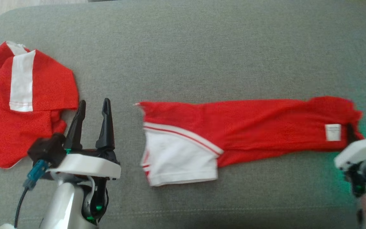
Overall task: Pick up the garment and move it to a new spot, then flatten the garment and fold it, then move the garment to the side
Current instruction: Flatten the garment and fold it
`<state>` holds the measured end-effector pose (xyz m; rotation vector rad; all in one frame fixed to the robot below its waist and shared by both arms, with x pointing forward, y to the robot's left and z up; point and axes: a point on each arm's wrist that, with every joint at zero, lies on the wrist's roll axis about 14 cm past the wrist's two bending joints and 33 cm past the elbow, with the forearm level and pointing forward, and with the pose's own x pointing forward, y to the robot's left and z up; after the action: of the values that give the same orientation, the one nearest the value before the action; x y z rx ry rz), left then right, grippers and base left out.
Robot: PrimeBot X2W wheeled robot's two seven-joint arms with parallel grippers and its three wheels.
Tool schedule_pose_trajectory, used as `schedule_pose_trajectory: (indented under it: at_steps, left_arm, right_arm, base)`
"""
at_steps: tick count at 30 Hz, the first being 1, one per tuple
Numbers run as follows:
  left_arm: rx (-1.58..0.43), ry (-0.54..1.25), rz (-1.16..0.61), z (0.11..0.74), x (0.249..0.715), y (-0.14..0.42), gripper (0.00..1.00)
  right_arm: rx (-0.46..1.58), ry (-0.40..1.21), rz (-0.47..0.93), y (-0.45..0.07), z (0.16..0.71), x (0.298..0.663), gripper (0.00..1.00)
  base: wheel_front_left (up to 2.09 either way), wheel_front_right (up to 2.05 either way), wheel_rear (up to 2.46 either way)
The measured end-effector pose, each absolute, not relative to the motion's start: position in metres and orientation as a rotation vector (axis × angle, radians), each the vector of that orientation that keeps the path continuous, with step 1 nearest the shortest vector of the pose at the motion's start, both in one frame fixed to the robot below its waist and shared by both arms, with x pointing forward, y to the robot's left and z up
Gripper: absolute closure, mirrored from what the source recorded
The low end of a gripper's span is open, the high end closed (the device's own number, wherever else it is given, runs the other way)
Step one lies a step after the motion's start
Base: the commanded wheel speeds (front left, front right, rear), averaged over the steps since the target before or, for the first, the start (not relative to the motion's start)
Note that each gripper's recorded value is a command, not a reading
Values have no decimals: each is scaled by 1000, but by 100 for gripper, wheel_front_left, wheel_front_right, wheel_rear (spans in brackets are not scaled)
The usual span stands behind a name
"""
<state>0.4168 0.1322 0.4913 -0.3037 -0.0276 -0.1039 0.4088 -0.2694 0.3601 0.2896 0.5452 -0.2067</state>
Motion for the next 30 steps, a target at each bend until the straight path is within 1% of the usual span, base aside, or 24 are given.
schedule_pose_trajectory:
  at_steps: [1,2,7,8,10,18,24,27,30]
  left_arm:
    - [-304,-28,-106,491,417,131,0]
    - [-304,-28,-106,491,417,131,0]
    - [-305,-31,-113,493,417,129,0]
    - [-306,-34,-114,494,417,129,0]
    - [-314,-38,-116,496,416,128,0]
    - [-322,-65,-121,508,411,125,0]
    - [-332,-67,-126,511,401,122,0]
    - [-339,-75,-132,515,398,120,0]
    - [-340,-87,-133,519,395,120,0]
  right_arm:
    - [276,538,-233,-281,361,406,100]
    - [276,538,-233,-281,361,406,100]
    - [151,458,-401,-359,382,393,100]
    - [135,436,-424,-369,389,393,100]
    - [117,401,-432,-372,400,401,100]
    - [201,360,-301,-304,416,429,100]
    - [347,304,-104,-224,457,452,100]
    - [432,298,-11,-198,473,447,100]
    - [564,332,108,-159,473,433,100]
  base:
    - [0,0,0]
    - [0,0,0]
    - [0,0,0]
    - [0,0,0]
    - [0,0,0]
    - [0,0,0]
    - [0,0,0]
    - [0,0,0]
    - [0,0,0]
